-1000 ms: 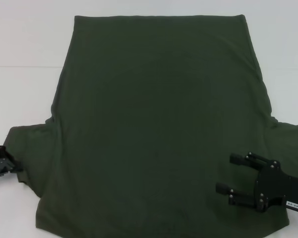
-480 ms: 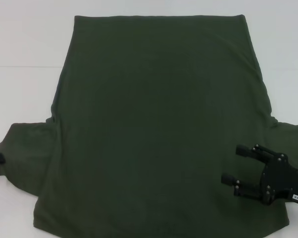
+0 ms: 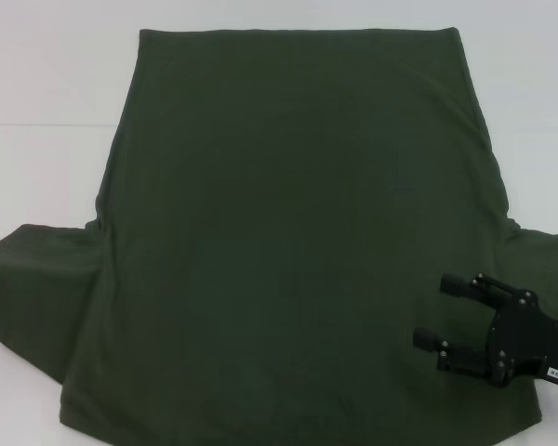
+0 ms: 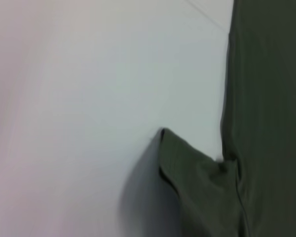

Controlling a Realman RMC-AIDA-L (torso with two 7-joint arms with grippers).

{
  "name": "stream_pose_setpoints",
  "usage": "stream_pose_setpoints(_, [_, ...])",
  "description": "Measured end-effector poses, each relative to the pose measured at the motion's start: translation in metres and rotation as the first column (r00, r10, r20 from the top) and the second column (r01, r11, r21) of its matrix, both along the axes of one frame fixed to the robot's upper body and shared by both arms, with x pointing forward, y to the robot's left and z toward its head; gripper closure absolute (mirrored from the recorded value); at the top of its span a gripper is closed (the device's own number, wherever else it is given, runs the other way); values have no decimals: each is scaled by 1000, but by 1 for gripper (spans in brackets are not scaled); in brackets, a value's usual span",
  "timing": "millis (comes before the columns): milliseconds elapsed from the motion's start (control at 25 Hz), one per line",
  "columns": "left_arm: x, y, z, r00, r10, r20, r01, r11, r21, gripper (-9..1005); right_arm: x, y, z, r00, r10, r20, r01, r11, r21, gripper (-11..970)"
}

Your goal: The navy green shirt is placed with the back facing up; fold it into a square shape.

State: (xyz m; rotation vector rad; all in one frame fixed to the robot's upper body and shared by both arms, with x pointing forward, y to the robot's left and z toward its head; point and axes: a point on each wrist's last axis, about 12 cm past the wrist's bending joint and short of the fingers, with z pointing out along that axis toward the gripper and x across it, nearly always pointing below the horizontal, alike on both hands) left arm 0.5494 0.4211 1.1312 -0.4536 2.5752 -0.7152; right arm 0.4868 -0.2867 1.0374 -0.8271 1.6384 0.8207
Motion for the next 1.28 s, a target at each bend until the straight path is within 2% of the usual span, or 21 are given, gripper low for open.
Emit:
stream_pose_setpoints(440, [9,3,21,999,-22,38,21,999,30,998,-1,3,0,1000,11,0,-11,1000,7,74])
stream_pose_setpoints(720, [17,-5,28,997,-67,39,66,998,23,998,0,5,0,1000,15,0,-15,1000,10,73])
stream_pose_setpoints(1000, [29,-27,36,988,-144,48,145,989,-16,998,0,6,-1,1000,15,-3,-15,1000,8,73])
stream_pose_setpoints(1160, [39,-50,37,976,-205,74,212,973,-90,997,0,7,-1,1000,17,-4,-17,1000,9,73])
stream_pose_setpoints(1280, [45,-71,30,965,-252,67,258,959,-116,997,0,8,-1,1000,19,-5,-19,1000,12,73])
